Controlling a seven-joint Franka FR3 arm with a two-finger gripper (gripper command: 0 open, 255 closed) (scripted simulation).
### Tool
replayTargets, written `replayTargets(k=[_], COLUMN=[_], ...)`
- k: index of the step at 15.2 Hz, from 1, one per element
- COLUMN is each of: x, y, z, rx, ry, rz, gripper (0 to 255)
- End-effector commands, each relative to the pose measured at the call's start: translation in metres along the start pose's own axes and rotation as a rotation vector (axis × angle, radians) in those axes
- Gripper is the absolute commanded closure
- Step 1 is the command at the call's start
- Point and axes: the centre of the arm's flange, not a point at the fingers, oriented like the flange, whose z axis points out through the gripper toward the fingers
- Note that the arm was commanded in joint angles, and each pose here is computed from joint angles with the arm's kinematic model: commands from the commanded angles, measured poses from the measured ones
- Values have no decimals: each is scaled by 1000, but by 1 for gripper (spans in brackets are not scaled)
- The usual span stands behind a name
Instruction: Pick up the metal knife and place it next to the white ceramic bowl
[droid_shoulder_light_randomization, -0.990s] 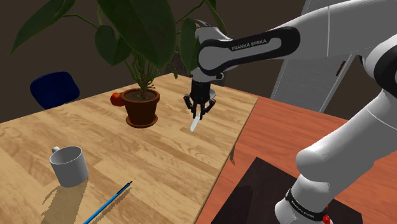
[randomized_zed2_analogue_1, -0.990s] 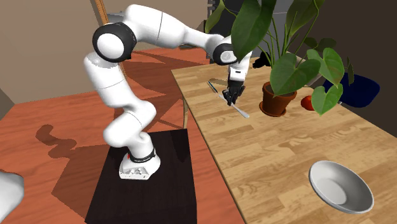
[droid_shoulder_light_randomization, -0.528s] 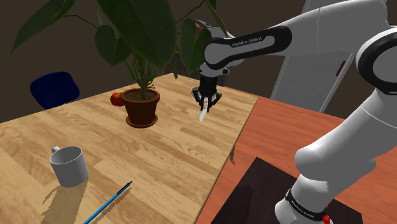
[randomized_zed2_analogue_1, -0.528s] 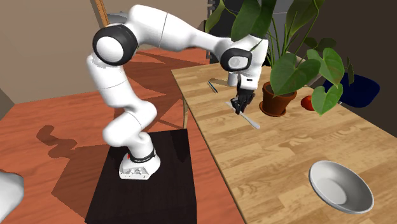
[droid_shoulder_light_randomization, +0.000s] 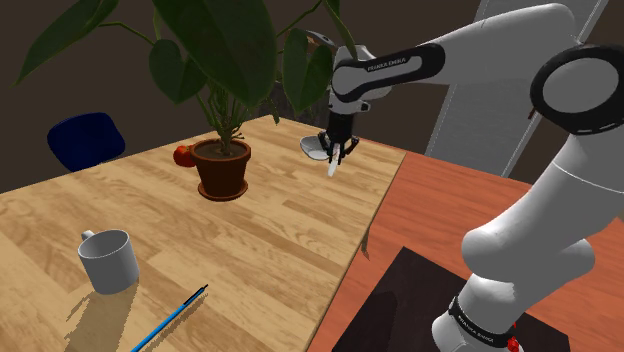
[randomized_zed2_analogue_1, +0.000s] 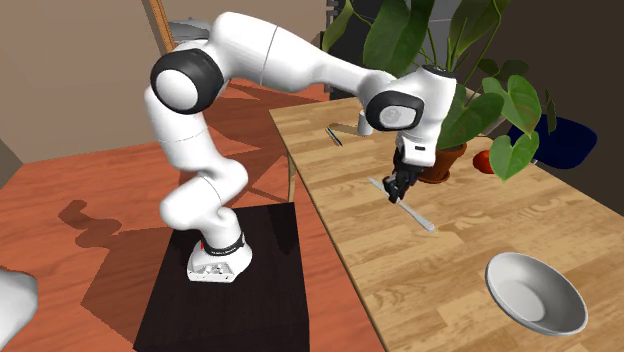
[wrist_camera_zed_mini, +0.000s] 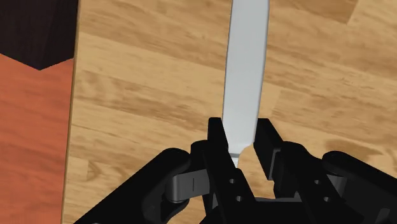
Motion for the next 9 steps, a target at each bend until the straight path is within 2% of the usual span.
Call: replayTargets(k=[1,9], x=[26,130], y=[5,26], z=[-2,-1], rx=[0,0], ry=[0,0], rz=[-1,-1], gripper=[255,255])
